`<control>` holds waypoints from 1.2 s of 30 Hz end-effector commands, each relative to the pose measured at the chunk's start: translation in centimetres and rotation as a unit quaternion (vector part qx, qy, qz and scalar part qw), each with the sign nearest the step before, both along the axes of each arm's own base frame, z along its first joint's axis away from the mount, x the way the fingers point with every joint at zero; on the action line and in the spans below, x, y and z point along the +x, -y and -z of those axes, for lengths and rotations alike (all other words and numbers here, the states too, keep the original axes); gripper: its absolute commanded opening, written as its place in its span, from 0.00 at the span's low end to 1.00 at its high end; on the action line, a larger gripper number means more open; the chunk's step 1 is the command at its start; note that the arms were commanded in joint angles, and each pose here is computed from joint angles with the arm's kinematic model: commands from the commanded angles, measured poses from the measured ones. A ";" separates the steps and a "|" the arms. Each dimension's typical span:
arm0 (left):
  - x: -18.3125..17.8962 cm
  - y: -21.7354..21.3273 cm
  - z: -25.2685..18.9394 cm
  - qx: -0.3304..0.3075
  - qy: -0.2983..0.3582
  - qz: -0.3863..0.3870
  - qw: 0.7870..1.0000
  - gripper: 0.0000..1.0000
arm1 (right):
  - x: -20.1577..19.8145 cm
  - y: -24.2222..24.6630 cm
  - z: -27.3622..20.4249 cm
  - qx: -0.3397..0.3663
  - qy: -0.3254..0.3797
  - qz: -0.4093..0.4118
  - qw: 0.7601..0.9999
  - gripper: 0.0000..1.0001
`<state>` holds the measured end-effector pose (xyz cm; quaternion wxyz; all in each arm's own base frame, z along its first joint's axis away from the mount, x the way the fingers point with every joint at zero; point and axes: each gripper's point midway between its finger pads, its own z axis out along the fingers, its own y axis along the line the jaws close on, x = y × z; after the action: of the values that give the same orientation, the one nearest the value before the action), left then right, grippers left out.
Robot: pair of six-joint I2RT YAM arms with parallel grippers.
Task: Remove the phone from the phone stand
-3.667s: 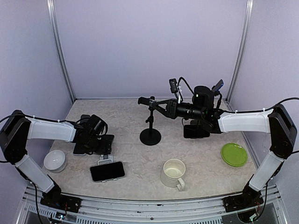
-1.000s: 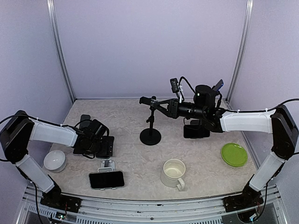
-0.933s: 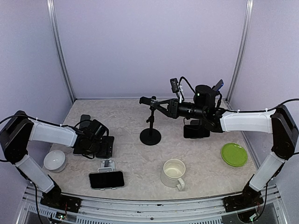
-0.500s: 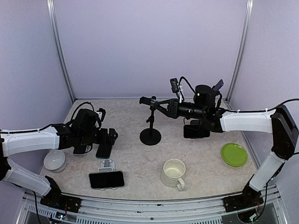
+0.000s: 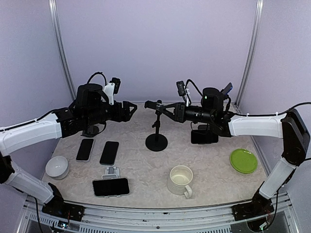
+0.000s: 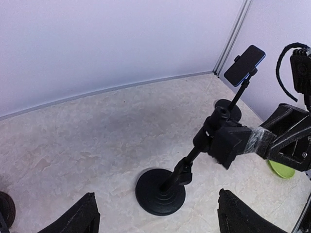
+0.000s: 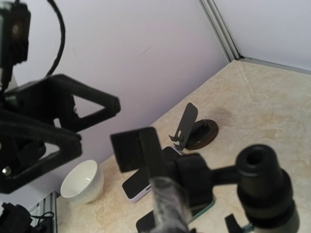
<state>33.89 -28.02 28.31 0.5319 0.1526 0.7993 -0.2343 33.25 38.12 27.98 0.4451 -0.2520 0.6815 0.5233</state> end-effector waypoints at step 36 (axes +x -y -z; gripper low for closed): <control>2.7 6.1 -0.6 0.019 0.000 0.034 0.999 0.17 | 0.0 -1.7 0.2 -0.004 -0.033 -0.027 0.999 0.29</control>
<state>36.22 -34.15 27.64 0.5072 0.1916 0.8052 -0.2400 33.98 39.24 28.20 0.4325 -0.2546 0.6847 0.5284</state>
